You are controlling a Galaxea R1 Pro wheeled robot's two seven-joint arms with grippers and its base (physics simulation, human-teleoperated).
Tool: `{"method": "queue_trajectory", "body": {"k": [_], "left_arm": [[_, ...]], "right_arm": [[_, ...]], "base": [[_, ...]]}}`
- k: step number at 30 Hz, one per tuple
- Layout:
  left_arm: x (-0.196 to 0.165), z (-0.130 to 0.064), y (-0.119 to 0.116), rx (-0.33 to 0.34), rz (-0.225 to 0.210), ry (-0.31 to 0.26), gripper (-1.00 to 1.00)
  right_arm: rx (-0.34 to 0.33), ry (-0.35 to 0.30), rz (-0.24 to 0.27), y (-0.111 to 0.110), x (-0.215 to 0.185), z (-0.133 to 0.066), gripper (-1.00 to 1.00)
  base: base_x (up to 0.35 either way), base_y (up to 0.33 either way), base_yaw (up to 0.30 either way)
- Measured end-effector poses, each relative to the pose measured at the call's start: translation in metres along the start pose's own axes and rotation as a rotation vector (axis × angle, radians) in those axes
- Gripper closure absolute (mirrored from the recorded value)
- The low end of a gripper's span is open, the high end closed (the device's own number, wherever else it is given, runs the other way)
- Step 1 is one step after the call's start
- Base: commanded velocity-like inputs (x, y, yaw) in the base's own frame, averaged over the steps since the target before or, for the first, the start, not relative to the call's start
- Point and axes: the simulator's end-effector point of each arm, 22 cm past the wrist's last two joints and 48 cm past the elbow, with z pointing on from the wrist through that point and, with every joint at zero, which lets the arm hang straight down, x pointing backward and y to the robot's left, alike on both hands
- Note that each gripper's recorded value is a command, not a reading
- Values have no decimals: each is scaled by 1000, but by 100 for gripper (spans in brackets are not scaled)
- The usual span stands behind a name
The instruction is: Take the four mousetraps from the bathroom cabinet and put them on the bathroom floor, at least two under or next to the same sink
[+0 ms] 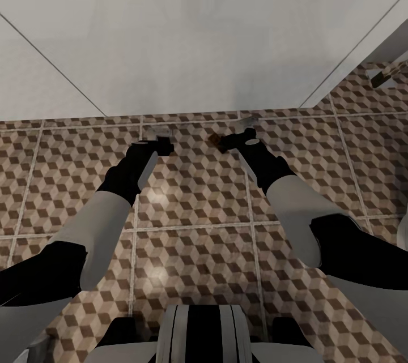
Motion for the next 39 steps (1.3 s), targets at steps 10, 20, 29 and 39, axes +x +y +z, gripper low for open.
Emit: {"method": "queue_trajectory", "body": {"k": [10,20,29,39], "left_arm": [[19,5,0,-2,3,42,100],[37,10,2,-6,6,83,100],[43,11,2,-7,8,95,100],[50,13,3,-10,11,108,100]], "right_arm": [[-10,-3,0,2,-1,0,-100],[-10,-45,1,2,-10,0,-100],[-11,-46,1,2,-11,0,-100],[-11,-46,1,2,-11,0,-100]], "base": [[0,0,0],[0,0,0],[0,0,0],[0,0,0]]}}
